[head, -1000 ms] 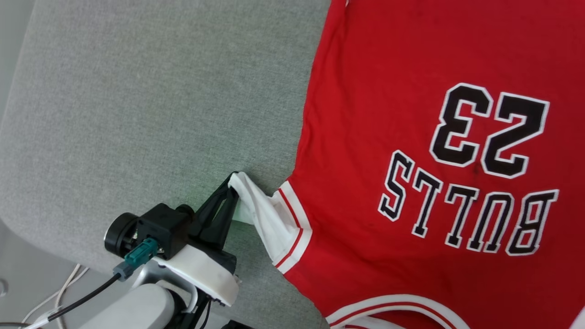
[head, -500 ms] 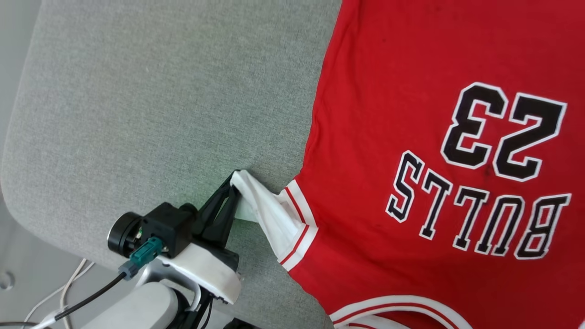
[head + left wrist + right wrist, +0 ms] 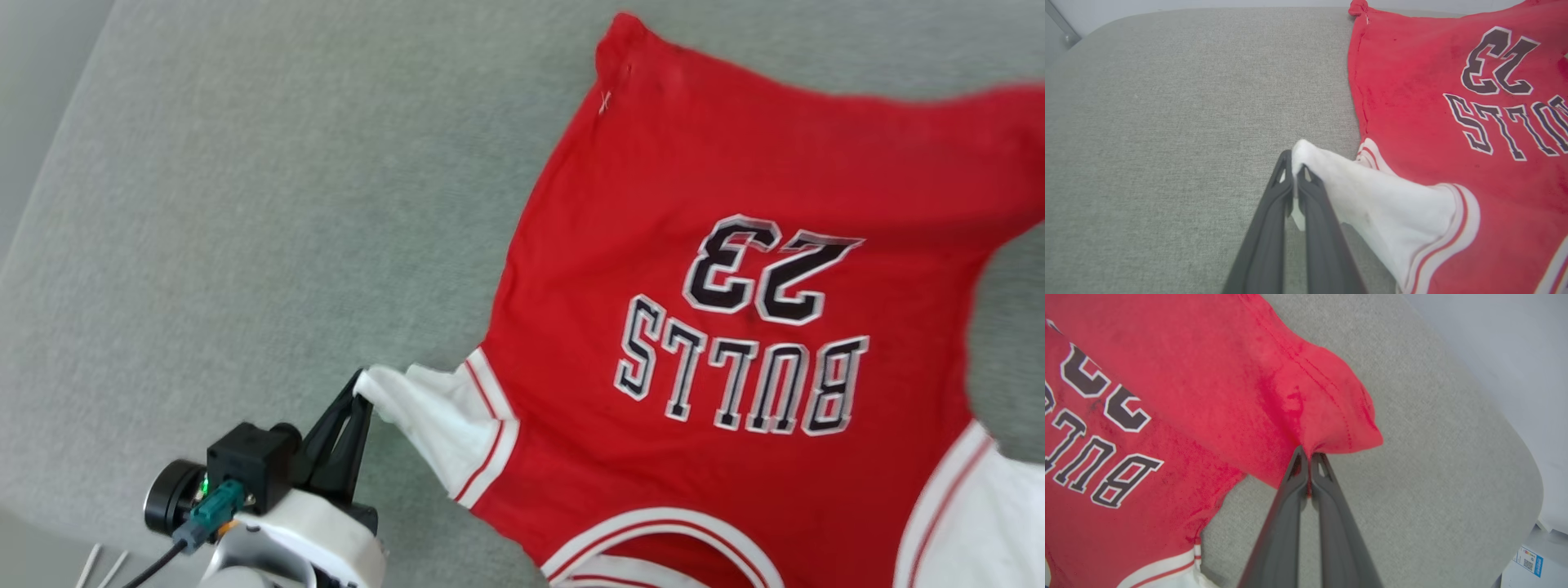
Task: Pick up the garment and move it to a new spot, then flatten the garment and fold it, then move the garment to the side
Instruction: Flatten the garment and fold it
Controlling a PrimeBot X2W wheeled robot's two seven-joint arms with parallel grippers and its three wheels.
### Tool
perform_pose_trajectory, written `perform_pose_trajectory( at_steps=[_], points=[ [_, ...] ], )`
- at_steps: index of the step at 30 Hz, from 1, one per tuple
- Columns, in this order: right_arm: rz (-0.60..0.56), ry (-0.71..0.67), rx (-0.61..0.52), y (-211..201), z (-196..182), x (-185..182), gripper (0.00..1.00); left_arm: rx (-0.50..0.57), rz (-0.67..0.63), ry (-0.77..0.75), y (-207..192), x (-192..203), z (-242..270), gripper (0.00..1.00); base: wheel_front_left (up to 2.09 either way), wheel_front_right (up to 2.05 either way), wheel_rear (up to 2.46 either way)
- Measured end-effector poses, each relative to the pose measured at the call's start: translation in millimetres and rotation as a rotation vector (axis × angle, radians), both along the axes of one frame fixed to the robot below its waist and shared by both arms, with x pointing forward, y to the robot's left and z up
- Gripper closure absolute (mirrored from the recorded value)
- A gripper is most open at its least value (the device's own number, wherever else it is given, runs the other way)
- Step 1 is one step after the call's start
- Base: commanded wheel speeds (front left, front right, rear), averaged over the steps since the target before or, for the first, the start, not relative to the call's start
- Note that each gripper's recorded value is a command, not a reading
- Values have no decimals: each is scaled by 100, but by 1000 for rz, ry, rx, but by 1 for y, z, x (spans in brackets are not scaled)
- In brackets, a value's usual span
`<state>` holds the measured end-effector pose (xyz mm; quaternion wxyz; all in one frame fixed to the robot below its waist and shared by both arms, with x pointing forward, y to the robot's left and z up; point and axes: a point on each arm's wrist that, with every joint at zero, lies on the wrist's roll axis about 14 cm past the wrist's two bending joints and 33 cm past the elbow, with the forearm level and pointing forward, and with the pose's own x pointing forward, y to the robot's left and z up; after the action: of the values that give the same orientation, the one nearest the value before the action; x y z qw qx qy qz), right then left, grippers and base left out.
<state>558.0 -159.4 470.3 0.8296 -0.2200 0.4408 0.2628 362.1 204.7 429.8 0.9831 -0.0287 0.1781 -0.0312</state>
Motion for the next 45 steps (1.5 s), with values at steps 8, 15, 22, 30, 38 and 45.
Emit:
perform_pose_trajectory(
  at_steps=[8,15,22,30,38,45],
  points=[
    [-48,101,-67,-76,-15,-99,100,-16,-40,-25,-13,-6,11,100,0,0,0],
    [-213,323,-25,-128,-70,-210,100,-20,-64,-44,-20,-6,18,100,0,0,0],
    [-312,490,21,-139,-102,-290,100,-18,-76,-46,-22,-5,19,100,0,0,0],
    [-291,248,60,-135,-68,-228,0,-18,-81,-42,-24,-5,18,100,0,0,0],
    [-158,6,44,-105,-3,-140,0,-23,-86,-44,-26,-1,17,100,0,0,0],
    [-46,37,-39,-68,-7,-98,0,-21,-93,-45,-28,10,13,100,0,0,0]
  ],
)
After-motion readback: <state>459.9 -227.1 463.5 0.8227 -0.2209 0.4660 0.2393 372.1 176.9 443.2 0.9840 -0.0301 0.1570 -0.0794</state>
